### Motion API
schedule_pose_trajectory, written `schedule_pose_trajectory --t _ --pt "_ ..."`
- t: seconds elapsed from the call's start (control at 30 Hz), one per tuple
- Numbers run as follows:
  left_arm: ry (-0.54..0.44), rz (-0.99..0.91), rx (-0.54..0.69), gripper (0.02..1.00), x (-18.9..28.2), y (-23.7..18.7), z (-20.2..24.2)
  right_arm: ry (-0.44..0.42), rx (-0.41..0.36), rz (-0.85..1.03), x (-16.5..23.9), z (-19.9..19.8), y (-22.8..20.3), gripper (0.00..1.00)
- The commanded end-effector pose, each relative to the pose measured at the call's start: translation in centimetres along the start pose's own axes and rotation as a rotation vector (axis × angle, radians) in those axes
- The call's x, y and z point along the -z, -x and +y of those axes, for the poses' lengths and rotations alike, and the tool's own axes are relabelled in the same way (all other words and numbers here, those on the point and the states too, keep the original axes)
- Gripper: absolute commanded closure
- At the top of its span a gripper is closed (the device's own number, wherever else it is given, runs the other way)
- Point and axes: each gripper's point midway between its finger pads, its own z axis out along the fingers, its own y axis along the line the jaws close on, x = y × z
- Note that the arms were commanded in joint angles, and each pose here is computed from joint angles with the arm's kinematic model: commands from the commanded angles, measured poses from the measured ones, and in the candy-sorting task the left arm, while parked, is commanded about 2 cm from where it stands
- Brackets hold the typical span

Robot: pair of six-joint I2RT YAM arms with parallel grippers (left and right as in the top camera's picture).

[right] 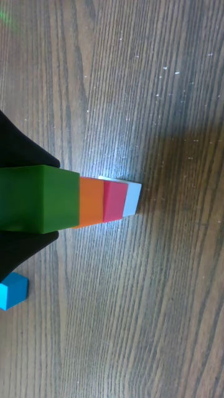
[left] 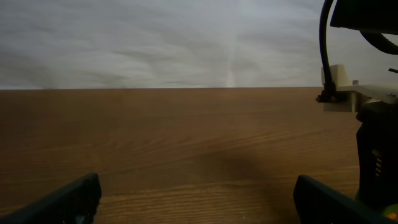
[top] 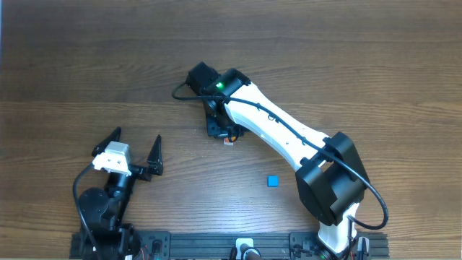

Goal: Stack Cubes

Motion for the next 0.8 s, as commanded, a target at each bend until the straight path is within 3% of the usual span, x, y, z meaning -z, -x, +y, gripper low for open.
schedule_pose_trajectory --t 0.03,0.23,0.47,0.8 --pt "-0.001 -0.003 -0.015 0.018 0.0 -0.11 0.03 0.001 0.004 0.003 0.1 0.02 -0.54 0.906" --pt "-0.001 -0.003 -0.015 0.018 0.0 -0.11 0.03 0.0 0.004 0.004 -0.03 -0.01 -0.59 0.899" --pt "-0.001 -0.003 -0.015 0.02 0.0 -0.11 0.03 0.0 0.005 0.003 -0.03 0.0 -0.56 0.735" --pt "-0.001 -0.003 -0.015 0.02 0.0 -0.11 0.03 -0.001 0.005 0.004 -0.03 -0.02 -0.59 0.643"
